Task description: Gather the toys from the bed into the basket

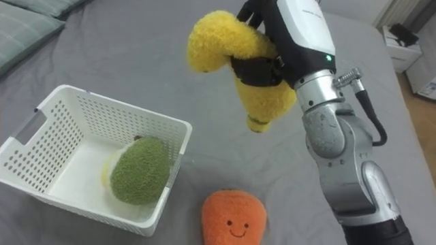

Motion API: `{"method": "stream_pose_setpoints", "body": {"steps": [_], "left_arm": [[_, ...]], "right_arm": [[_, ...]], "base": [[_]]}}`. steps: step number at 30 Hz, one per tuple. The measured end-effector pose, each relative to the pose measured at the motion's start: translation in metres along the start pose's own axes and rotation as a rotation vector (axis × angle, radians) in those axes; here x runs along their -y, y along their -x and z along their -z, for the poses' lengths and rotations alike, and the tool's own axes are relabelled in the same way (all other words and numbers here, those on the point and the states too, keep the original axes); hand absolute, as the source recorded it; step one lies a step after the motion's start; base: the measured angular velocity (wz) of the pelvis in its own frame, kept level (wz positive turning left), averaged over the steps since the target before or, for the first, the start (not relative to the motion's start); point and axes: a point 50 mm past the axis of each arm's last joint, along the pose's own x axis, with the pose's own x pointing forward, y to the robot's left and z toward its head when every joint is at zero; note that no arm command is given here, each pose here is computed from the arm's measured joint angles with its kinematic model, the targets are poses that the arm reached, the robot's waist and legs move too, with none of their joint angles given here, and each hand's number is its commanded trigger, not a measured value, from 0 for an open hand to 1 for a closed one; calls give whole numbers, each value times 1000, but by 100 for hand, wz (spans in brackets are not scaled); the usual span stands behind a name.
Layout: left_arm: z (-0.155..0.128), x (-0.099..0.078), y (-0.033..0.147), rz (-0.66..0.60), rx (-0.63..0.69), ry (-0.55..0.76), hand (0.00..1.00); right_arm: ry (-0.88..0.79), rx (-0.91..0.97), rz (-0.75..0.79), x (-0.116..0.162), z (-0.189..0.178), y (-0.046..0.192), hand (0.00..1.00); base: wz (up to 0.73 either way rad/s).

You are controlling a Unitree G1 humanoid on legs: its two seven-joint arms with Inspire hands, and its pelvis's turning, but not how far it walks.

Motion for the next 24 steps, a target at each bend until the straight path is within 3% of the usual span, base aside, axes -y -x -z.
{"method": "stream_pose_setpoints", "body": {"steps": [8, 17, 24], "left_arm": [[-6, 1, 1, -9, 25, -54, 0], [-17, 1, -1, 5, 55, -65, 0], [-26, 3, -2, 8, 79, -64, 0]], "right_arm": [[-23, 24, -65, -17, -16, -7, 100], [-55, 144, -37, -15, -48, -28, 100], [-51, 161, -96, -22, -53, -29, 100]], "base": [[3], [15], [6]]}}
